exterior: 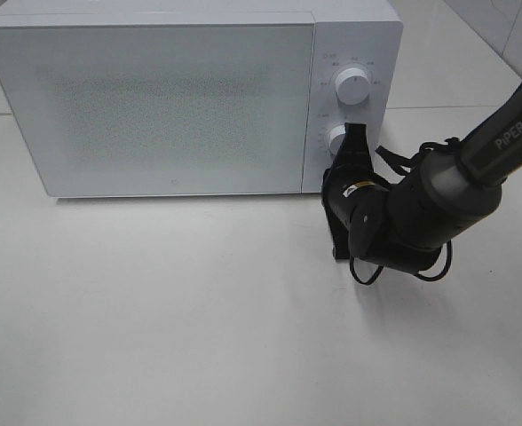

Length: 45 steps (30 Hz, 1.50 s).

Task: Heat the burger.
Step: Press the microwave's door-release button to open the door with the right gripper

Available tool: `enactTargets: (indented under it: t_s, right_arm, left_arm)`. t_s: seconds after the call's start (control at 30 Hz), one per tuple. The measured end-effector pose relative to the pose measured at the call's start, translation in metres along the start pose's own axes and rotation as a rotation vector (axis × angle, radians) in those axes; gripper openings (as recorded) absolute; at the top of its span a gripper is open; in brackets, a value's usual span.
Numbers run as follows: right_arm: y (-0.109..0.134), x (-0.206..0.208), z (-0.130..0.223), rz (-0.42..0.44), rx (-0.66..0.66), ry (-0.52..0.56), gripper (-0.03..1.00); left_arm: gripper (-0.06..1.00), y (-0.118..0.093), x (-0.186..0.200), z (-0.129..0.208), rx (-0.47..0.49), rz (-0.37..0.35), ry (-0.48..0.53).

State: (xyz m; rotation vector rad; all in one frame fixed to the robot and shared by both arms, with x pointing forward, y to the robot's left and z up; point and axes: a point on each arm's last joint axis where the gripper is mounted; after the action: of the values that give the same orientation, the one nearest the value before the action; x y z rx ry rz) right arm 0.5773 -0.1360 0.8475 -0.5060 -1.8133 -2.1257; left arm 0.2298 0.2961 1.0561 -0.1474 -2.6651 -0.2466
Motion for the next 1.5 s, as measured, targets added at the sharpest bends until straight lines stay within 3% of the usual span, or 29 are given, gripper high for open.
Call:
enactTargets:
  t_s: [0.7,1.5]
  right_arm:
    - [0.0,-0.01,0.01,-0.076,-0.081,-0.067,0.01]
    - [-0.001,-0.011,0.012,-0.049,-0.073,-0.066,0.01]
  left_arm:
    - [0.98,0.0,0.0,0.0,0.0,0.0,0.0]
    - [0.98,0.0,0.0,0.0,0.0,0.0,0.0]
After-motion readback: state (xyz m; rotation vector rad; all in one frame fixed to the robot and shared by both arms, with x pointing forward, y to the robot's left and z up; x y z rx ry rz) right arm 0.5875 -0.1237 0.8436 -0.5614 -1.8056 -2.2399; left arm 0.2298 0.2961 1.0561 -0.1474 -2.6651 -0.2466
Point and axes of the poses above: a point on each arm's last joint axis where the gripper is mounted, x pointing back along that axis away from the gripper, y along the wrist's bending axis when the last joint is at zero, z = x × y, and after that the axes turned 7 degrees about -x, right-handed
